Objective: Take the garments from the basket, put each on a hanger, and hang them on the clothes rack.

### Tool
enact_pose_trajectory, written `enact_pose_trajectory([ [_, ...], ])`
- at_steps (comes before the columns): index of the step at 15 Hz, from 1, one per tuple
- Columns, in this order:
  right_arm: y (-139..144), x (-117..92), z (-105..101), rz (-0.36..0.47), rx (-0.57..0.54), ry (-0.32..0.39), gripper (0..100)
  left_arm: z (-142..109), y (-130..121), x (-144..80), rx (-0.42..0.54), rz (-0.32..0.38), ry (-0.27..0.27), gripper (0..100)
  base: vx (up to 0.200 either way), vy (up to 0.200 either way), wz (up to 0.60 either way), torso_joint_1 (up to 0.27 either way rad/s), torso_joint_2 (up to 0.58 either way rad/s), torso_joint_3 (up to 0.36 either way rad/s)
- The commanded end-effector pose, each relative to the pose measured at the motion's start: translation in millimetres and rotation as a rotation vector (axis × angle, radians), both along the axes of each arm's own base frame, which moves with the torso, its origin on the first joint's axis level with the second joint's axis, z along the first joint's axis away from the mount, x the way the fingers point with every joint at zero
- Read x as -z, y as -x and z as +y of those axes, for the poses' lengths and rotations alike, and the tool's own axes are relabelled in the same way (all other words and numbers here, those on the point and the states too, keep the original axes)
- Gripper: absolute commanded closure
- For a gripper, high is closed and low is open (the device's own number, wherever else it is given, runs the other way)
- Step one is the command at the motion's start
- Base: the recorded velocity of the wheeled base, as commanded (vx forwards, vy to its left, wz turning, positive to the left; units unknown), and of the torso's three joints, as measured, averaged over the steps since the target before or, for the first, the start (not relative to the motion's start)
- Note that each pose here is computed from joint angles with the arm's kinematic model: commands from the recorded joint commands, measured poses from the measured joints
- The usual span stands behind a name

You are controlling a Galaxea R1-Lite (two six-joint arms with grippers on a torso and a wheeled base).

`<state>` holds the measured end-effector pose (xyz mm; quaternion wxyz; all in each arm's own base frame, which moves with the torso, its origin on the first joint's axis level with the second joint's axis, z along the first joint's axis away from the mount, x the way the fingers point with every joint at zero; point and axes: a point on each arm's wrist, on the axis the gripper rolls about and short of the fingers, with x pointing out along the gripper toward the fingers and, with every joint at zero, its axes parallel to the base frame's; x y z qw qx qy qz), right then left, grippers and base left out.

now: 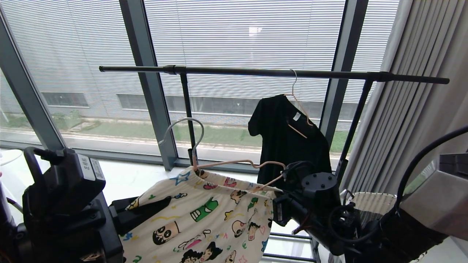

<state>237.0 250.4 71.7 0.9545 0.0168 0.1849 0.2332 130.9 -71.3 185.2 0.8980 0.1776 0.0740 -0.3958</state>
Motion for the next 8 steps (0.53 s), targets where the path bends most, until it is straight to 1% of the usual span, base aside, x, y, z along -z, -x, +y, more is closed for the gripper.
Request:
enact_pose_trajectory([
  [1, -13.8, -13.0, -17.9, -0.029, 0.026, -0.015, 100, 4.7, 3.9, 5.2, -0.017, 0.008, -0.004, 100, 0.000, 0.000, 0.00, 0.000, 0.00, 0.000],
  [5, -18.1, -26.1, -27.0, -0.065, -0.040, -0.014, 100, 7.5, 8.3, 21.0, -0.019, 0.062, -0.027, 100, 0.000, 0.000, 0.00, 0.000, 0.00, 0.000],
  [7, -20.7, -27.5, -29.9, -0.080, -0.048, 0.004, 100, 7.8, 8.9, 30.0, -0.018, 0.098, -0.044, 100, 0.000, 0.000, 0.00, 0.000, 0.00, 0.000],
  [8, -20.1, -32.5, -30.7, -0.091, -0.061, -0.003, 100, 7.8, 8.8, 34.1, -0.019, 0.116, -0.053, 100, 0.000, 0.000, 0.00, 0.000, 0.00, 0.000],
])
